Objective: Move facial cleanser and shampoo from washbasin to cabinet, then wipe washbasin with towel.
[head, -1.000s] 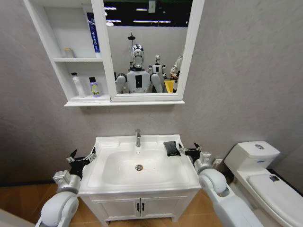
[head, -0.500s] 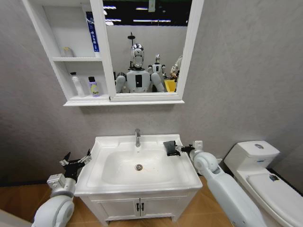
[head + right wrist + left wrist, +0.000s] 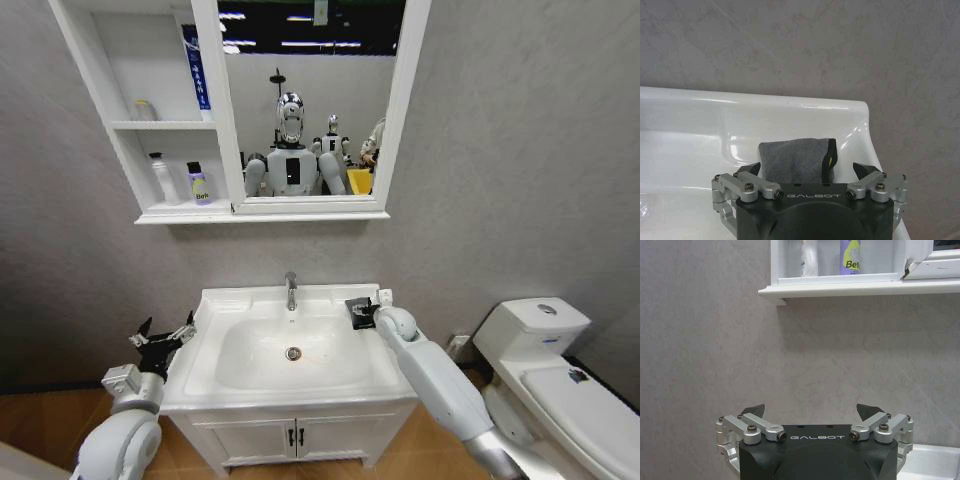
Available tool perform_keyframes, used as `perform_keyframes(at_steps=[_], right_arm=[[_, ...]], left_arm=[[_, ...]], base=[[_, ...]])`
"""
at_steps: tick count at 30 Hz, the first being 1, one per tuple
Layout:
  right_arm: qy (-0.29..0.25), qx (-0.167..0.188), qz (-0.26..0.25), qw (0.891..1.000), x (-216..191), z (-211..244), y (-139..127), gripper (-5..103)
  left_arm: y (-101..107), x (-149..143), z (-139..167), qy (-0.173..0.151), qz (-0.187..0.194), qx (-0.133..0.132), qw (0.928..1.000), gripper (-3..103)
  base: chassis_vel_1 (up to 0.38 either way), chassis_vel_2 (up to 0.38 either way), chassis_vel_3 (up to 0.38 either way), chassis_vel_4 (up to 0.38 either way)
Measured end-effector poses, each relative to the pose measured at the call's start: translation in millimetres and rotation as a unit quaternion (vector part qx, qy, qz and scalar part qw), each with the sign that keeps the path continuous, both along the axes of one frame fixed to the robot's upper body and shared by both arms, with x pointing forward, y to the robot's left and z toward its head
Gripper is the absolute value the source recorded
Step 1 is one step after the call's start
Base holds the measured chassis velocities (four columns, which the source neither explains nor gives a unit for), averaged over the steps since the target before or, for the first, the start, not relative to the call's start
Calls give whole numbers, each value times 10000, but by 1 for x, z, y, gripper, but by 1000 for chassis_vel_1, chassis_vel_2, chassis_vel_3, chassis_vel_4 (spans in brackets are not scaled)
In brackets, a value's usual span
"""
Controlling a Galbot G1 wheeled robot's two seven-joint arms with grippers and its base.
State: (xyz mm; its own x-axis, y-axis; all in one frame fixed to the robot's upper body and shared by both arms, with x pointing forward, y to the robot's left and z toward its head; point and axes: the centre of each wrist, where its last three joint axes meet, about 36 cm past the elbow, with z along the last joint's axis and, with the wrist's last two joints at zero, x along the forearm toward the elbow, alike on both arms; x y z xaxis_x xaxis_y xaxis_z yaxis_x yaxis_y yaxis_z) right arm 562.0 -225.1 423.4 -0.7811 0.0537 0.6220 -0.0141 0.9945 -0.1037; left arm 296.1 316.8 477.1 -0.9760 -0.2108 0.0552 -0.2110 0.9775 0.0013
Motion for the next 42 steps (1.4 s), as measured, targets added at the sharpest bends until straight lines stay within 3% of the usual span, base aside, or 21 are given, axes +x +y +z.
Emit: perform_keyframes(at_steps=[6, 8, 10, 11, 12, 13, 14, 16, 19, 22, 29, 35, 42], right_arm=[[54, -58, 17, 10000, 7, -4, 3, 101], [61, -71, 16, 10000, 7, -5, 2, 97], [98, -127, 0, 9999, 6, -10, 1, 87], [98, -127, 0, 9999, 6, -10, 1, 87], [116, -163, 4, 9998, 4, -15, 2, 76], [130, -171, 9, 9998, 3, -18, 3, 76], [152, -169, 18, 9997, 1, -22, 4, 65], [164, -163, 25, 9997, 0, -24, 5, 65], [189, -138, 32, 9997, -1, -27, 7, 49], [199, -134, 31, 9997, -2, -28, 8, 41], [182, -78, 10, 9998, -2, -30, 6, 28], [-54, 18, -4, 10000, -23, -25, 19, 4], [-277, 200, 163, 9993, -69, -8, 51, 3]], left_arm=[[4, 0, 3, -34, 12, 58, 10000, 100], [5, 1, 4, -43, 8, 59, 10000, 100], [5, 3, 5, -70, 9, 47, 10000, 100], [5, 3, 5, -70, 9, 47, 10000, 100], [6, 4, 5, -83, 26, 31, 10000, 100], [6, 4, 5, -85, 31, 21, 10000, 100], [6, 5, 5, -91, 32, 16, 10000, 100], [7, 5, 6, -96, 30, 15, 9999, 100], [8, 6, 8, -125, 19, 20, 9999, 100], [10, 7, 10, -149, 13, 27, 9999, 100], [12, 8, 14, -184, 26, 35, 9998, 100], [12, 6, 14, -181, 44, 13, 9998, 100], [11, 4, 15, -184, 41, 9, 9998, 100]], base=[[0, 0, 0, 0], [0, 0, 0, 0], [0, 0, 0, 0], [0, 0, 0, 0], [0, 0, 0, 0], [0, 0, 0, 0], [0, 0, 0, 0], [0, 0, 0, 0], [0, 0, 0, 0], [0, 0, 0, 0], [0, 0, 0, 0], [0, 0, 0, 0], [0, 0, 0, 0]])
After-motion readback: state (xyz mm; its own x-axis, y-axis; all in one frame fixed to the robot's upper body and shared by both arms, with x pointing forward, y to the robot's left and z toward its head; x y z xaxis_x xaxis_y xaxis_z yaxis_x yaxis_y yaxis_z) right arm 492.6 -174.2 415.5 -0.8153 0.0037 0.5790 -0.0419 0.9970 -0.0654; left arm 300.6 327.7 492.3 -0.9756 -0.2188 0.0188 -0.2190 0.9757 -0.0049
